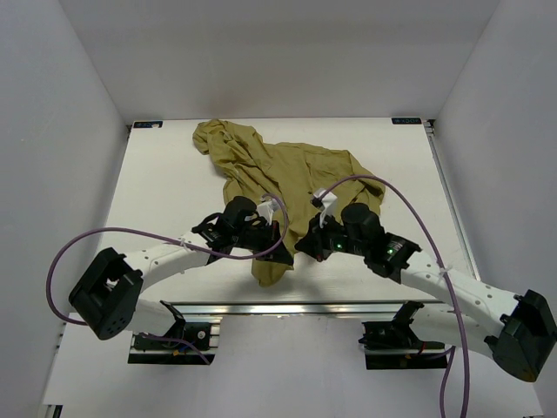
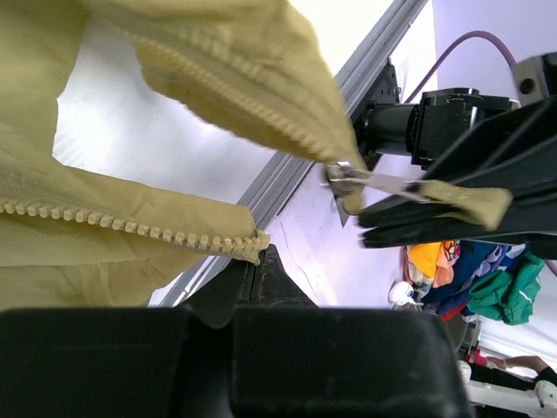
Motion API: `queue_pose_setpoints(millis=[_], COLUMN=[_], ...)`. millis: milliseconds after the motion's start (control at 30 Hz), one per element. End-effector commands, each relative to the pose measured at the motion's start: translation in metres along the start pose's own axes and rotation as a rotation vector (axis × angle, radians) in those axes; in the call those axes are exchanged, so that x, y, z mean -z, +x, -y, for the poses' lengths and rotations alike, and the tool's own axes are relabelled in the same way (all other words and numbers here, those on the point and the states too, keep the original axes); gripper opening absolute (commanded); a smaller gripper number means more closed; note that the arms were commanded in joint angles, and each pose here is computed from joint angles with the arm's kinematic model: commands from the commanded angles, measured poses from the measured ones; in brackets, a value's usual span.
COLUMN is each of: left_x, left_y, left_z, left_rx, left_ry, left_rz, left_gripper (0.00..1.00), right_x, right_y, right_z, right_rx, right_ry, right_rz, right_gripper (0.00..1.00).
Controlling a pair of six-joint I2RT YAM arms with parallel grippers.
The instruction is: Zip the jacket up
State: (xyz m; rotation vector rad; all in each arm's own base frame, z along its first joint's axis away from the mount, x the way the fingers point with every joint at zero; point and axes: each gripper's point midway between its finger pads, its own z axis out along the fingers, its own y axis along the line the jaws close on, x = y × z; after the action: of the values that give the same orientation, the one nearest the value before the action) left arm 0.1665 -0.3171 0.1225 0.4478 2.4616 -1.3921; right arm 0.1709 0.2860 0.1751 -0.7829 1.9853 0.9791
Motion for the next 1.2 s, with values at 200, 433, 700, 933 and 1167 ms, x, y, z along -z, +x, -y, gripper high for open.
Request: queue_pose_setpoints(millis=[200, 433, 700, 933, 1167], left_x=[0.011, 0.011, 0.016, 0.024, 0.024], left_y=[0.0, 0.014, 0.056, 0.068, 0.044], left_z=[0.007, -0.003, -0.012, -0.018, -0.019], left_rx=[-0.015, -0.002, 0.039, 0.045, 0.037], left_ry=[0.001, -0.03, -0.023, -0.12, -0.21], left_rz=[0.017, -0.054, -0.254, -0.362, -0.276], left_gripper=[0.0, 0.0, 0.3, 0.98, 0.98], right_x=[0.002, 0.027, 0.034, 0.049, 0.039], right_y=[0.028, 0.128, 0.17, 0.14, 0.121], right_z=[-0.01, -0.011, -0.011, 0.006, 0.019], right_rx=[-0.01, -0.13, -0.21, -0.173, -0.186], right_ry=[-0.073, -0.116, -0.086, 0.086, 0.182], right_rz=[-0.112, -0.388, -0.563, -0.502, -0.426], right_gripper=[0.0, 0.0, 0.36, 0.61, 0.61])
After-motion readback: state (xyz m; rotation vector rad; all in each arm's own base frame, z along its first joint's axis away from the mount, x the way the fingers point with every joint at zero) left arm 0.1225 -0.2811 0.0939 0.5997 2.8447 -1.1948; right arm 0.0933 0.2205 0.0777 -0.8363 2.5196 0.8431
